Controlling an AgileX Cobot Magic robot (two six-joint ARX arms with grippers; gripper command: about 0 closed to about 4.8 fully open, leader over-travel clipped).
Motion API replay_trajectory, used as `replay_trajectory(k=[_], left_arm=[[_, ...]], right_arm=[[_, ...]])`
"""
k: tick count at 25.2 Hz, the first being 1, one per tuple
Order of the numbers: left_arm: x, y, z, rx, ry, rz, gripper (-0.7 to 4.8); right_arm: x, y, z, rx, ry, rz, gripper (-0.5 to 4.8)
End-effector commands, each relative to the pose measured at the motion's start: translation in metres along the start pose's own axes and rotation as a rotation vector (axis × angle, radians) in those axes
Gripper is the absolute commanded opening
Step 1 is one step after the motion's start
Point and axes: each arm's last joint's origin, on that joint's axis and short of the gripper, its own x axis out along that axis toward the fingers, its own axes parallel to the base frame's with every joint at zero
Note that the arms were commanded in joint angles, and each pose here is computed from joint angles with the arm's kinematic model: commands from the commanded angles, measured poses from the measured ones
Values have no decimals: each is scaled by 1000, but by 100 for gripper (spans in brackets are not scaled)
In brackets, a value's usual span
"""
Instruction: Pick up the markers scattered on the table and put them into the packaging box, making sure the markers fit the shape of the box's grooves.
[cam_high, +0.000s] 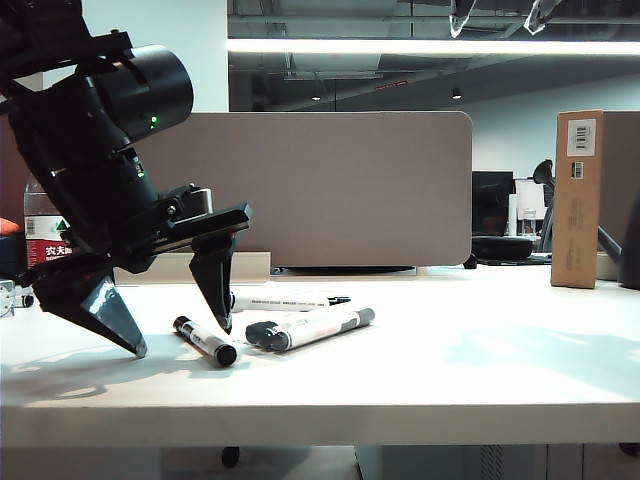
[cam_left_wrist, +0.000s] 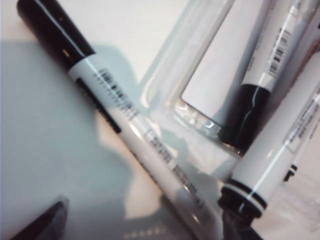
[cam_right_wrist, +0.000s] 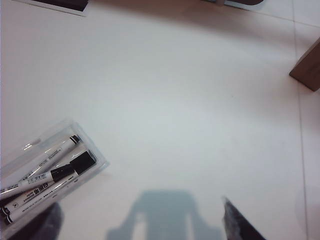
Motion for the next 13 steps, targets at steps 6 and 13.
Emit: replay_trajectory(k=[6,13], left_arm=[[2,2,-3,-14,7,44,273],[-2,-3,6,-4,-23,11,279]], right_arm=[[-3,0,2,7,-22,20,414],[-4,0,2,2,-17,19,414]])
